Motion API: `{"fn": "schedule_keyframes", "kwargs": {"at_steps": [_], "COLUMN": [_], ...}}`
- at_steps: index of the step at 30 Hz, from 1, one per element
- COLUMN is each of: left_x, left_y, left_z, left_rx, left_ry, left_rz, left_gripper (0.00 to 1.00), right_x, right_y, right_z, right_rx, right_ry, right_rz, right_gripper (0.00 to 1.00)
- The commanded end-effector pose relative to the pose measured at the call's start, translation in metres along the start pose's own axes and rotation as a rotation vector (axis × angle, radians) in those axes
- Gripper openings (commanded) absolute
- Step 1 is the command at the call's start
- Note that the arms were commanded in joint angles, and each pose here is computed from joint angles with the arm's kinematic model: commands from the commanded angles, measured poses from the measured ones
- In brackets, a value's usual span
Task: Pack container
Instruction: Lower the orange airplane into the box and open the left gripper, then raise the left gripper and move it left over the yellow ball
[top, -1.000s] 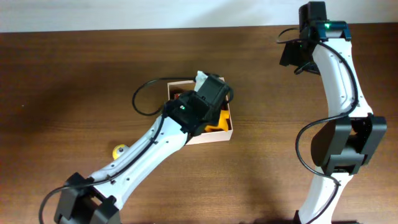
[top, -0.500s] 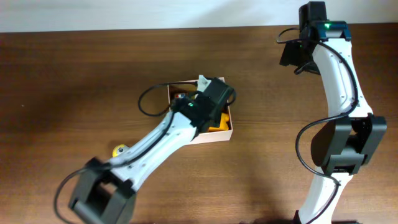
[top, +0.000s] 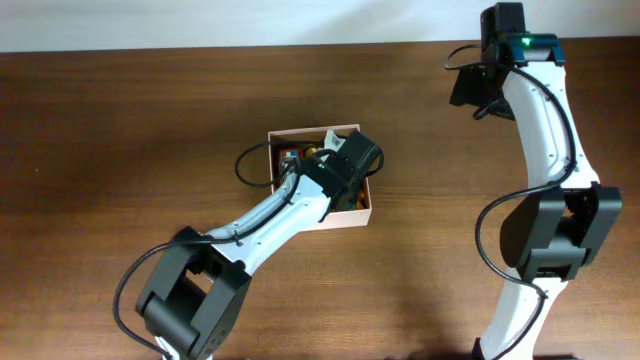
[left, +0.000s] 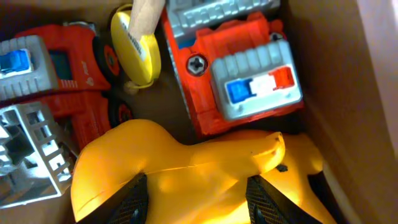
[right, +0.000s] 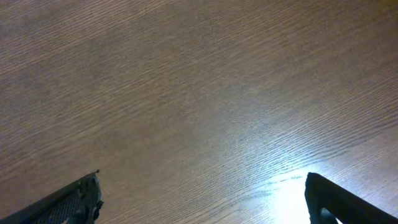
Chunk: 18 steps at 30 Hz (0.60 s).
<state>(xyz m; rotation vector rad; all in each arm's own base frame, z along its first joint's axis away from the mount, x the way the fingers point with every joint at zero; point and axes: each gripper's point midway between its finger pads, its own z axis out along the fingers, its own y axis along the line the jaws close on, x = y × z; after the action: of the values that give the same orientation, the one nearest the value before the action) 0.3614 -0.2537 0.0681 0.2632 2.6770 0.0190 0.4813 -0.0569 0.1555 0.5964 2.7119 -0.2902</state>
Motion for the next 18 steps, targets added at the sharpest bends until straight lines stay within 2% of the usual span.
{"fn": "schedule_keyframes", "kwargs": {"at_steps": [1,9,18], "left_x": [-0.004,-0.047,-0.073], "left_y": [-0.007,-0.02,-0.022], "left_z": [0.008,-0.016,-0.033], "left_rx": [0.036,0.079,0.082], "left_ry": [0.0,-0.109,-0.176], "left_rz": [-0.009,0.085,0.067], "left_gripper": [0.52,0.52,0.52], "right_x": [0.0,0.0,0.0], "right_y": [-0.003,-0.003,-0.003], "right_z": [0.002,0.002,0.002], "right_rx": [0.011,0.011,0.011], "right_ry": [0.001,0.002,0.002], "right_rz": [0.006,0.006,0.006], "right_gripper": [0.99,0.99,0.99]}}
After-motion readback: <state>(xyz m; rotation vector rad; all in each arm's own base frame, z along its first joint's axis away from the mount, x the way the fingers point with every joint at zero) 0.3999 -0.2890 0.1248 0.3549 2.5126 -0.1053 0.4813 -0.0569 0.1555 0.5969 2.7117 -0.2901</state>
